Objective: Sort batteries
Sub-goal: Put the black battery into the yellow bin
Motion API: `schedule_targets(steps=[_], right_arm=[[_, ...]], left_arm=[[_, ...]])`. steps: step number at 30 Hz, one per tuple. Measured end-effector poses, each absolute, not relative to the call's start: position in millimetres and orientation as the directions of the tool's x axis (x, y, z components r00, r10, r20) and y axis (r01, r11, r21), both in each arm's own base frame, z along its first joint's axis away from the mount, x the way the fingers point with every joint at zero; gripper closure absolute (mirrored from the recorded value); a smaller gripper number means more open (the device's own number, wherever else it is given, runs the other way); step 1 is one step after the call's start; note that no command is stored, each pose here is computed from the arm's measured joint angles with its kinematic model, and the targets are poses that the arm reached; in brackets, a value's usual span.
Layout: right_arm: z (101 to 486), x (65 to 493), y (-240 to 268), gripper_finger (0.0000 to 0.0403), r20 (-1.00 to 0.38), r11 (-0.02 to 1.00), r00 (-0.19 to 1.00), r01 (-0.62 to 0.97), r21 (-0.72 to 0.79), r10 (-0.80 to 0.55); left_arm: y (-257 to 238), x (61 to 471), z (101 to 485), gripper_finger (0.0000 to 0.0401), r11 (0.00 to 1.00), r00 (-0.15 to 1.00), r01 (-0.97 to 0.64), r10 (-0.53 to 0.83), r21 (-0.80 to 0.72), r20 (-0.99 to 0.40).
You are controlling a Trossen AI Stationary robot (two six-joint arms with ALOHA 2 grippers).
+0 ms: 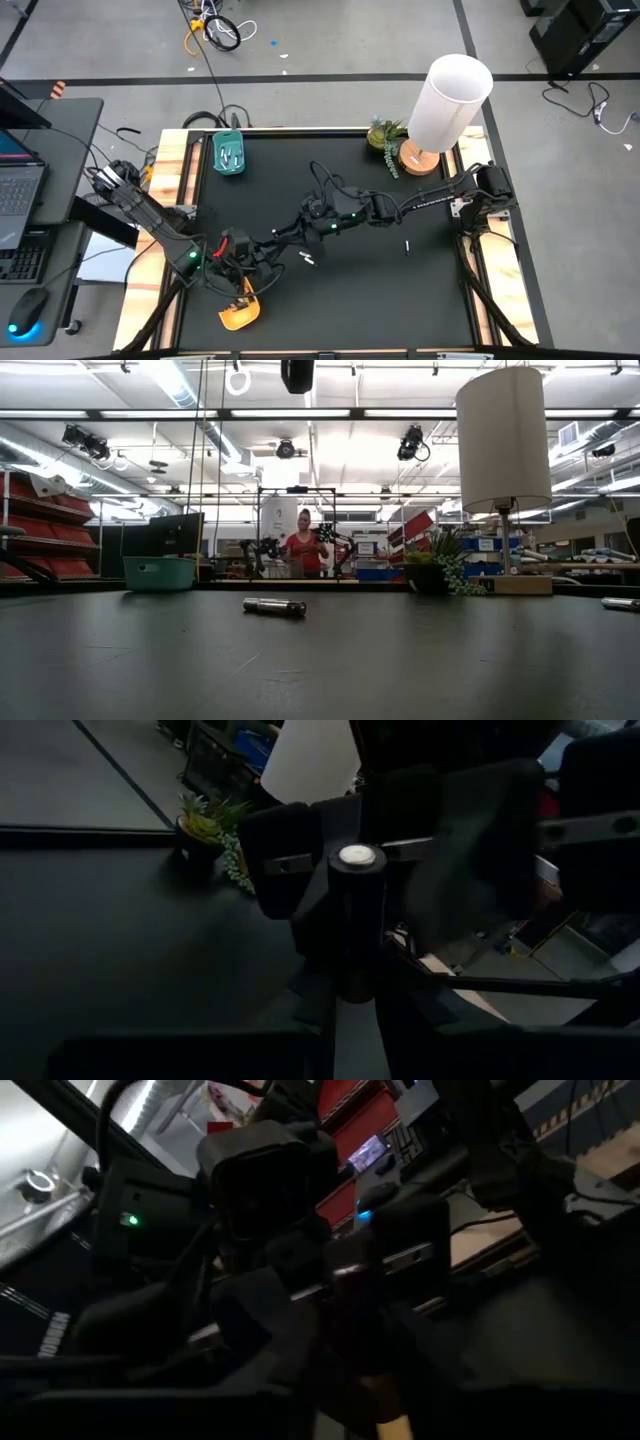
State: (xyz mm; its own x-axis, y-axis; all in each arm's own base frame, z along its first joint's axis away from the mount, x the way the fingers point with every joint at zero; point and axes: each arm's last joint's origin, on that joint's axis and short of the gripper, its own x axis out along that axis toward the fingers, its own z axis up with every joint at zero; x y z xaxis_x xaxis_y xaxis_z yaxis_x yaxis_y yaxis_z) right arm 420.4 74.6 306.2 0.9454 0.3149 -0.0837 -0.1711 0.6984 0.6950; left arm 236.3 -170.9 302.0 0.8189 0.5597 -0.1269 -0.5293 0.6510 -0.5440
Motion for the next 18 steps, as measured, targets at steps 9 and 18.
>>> schedule_targets(steps=[9, 18], right_arm=[[313, 418, 63, 0.0205, -0.07, 0.672, 0.944, -0.176, 0.719, 0.322], [313, 407, 49, 0.0222, -0.211, 0.749, 0.93, -0.094, 0.655, 0.301]], left_arm=[[-169, 236, 302, 0.0343, 0.632, 0.798, -0.545, 0.593, -0.551, -0.11], [-178, 226, 304, 0.0343, 0.635, 0.81, -0.522, 0.579, -0.569, -0.097]])
